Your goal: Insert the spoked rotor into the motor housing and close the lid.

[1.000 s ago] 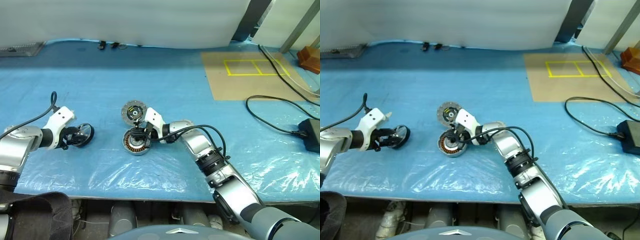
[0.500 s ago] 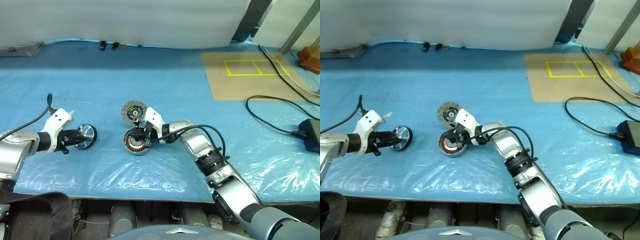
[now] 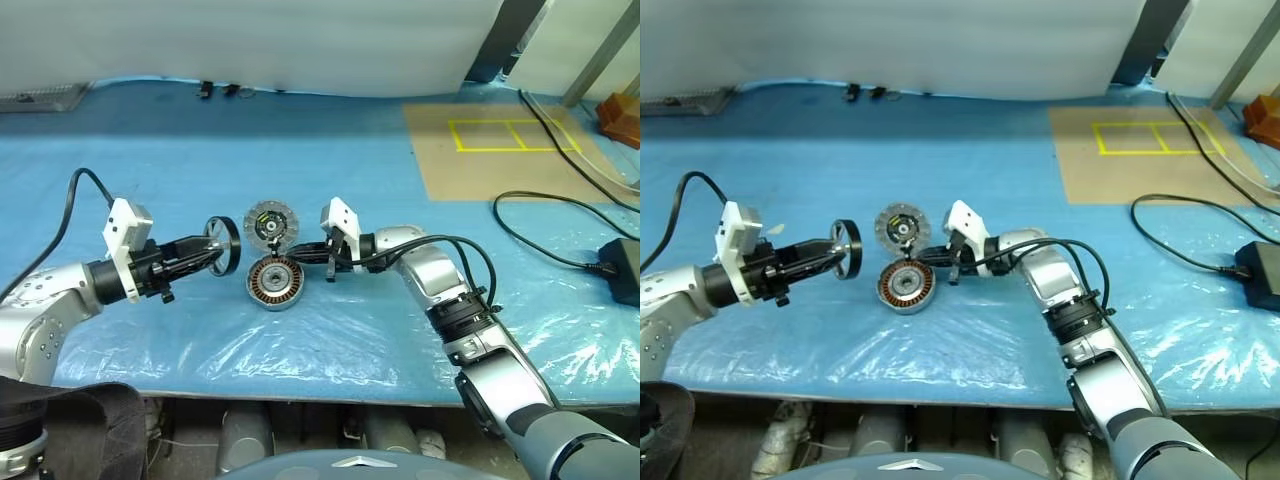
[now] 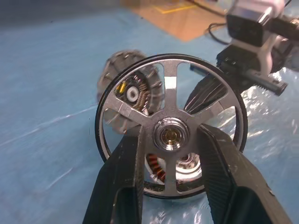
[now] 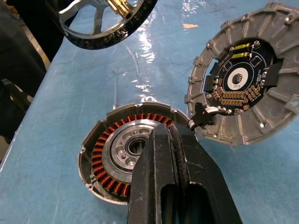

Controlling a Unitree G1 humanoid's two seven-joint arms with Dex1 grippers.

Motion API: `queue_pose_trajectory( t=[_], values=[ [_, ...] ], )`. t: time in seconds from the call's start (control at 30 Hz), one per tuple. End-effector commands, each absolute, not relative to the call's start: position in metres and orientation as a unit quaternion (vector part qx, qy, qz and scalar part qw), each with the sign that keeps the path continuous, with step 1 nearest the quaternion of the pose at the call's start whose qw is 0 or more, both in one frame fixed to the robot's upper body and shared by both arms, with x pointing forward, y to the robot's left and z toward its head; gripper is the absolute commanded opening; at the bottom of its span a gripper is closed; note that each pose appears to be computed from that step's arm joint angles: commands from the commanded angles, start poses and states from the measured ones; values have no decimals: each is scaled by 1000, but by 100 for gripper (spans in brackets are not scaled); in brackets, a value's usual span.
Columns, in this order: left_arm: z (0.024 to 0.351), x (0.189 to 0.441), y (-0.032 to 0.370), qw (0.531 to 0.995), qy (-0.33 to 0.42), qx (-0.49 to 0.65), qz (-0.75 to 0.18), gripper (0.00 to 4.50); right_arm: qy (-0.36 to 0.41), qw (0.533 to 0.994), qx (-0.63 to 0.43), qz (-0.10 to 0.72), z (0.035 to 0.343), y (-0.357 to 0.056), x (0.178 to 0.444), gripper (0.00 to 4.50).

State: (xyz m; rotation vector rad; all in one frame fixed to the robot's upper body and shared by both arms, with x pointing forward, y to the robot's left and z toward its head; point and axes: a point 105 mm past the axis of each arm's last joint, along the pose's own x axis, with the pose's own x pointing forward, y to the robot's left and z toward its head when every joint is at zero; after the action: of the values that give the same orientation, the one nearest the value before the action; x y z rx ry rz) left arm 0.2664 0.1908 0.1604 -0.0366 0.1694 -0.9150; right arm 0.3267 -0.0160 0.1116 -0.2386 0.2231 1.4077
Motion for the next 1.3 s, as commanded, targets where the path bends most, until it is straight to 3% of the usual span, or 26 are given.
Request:
queue_pose_trajectory(
  t=[0.03,0.27,1.0,1.3],
  values=[
    [153,265,171,886,81,-15,-456,129,89,752,-113,643,122,-23,327,0],
    [126,274,165,891,117,30,-438,129,96,760,-120,631,124,-34,329,0],
    [111,273,165,876,168,82,-445,129,92,766,-140,620,119,-31,337,0],
    [112,284,166,887,162,99,-420,429,86,768,-142,619,119,-29,340,0]
  ],
)
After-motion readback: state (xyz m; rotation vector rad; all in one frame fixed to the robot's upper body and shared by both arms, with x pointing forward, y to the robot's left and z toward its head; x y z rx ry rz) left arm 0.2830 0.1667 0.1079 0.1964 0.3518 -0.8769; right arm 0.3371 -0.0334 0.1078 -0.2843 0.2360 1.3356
